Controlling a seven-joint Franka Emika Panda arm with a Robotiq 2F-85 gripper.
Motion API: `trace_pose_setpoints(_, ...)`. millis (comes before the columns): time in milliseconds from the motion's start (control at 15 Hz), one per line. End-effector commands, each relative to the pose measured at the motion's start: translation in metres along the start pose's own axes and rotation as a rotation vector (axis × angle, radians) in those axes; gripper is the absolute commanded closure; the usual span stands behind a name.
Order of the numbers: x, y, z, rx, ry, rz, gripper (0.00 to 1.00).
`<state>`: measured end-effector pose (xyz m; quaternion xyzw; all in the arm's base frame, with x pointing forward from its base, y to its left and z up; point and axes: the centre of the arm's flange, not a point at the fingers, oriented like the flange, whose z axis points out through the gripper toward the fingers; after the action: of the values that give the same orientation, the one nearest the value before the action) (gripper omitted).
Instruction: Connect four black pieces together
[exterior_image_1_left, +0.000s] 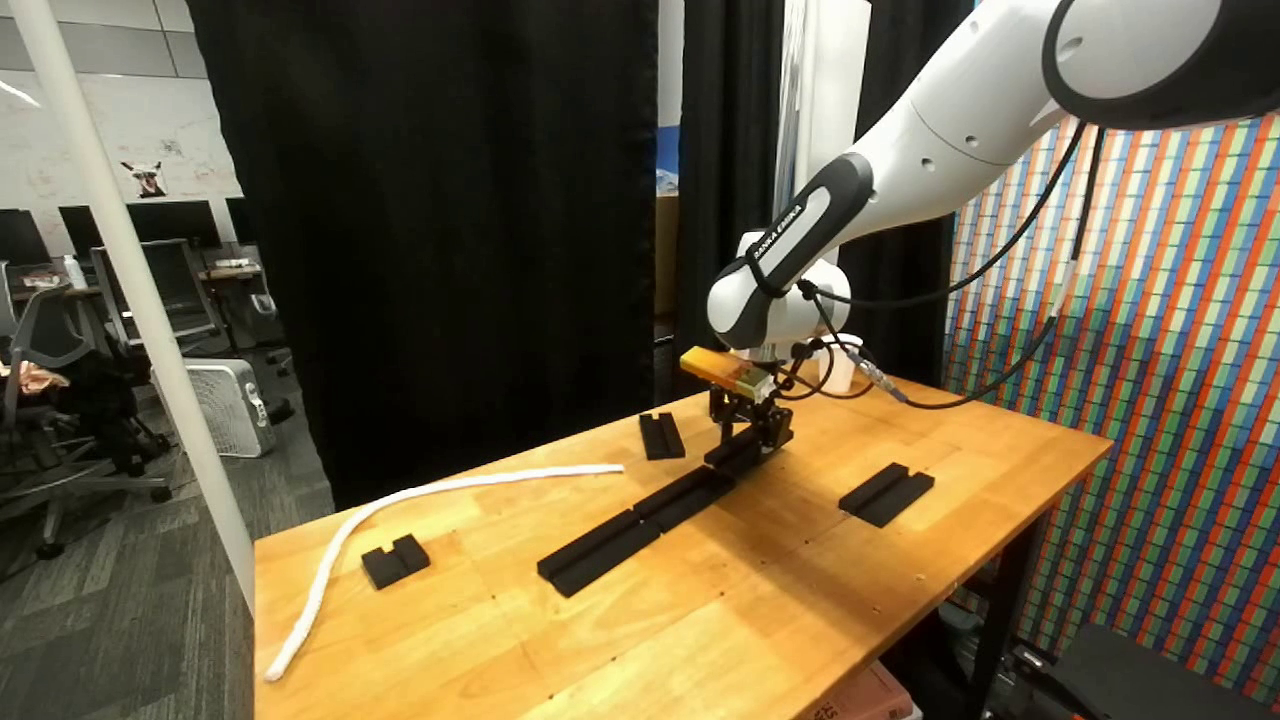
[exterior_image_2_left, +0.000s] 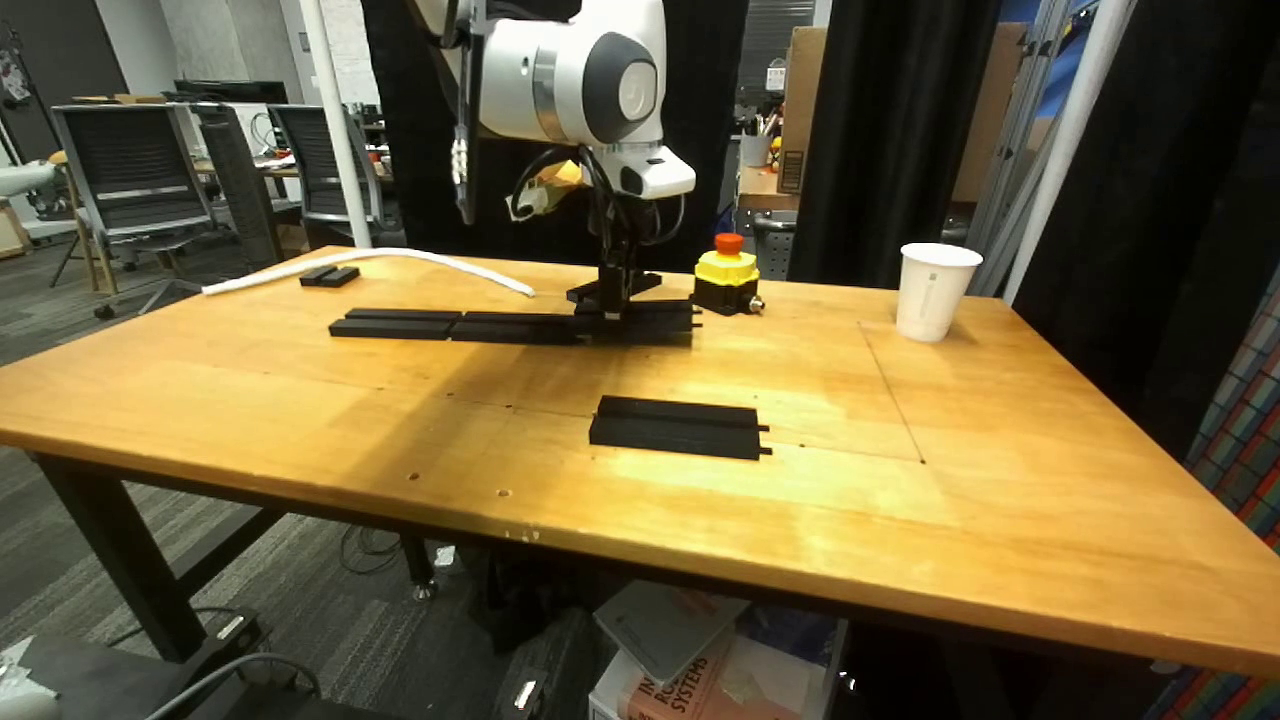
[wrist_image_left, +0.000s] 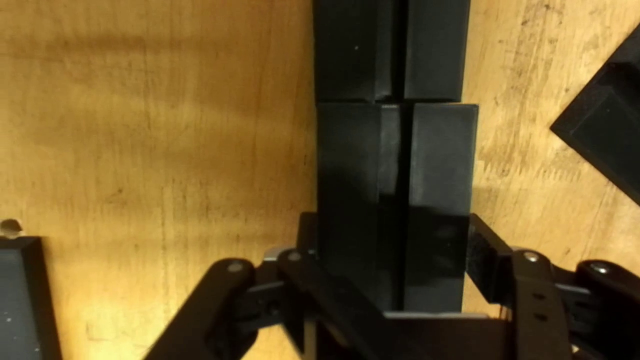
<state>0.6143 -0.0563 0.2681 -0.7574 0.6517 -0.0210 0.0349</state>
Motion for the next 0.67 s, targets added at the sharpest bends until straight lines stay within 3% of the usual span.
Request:
trace_pose_setpoints(0, -0.001, -0.005, -0.006, -0.013, 0.013, -0.003, 0.55)
trace_pose_setpoints(600, -0.016, -0.016, -0.023, -0.014, 0.005, -0.036, 0.55)
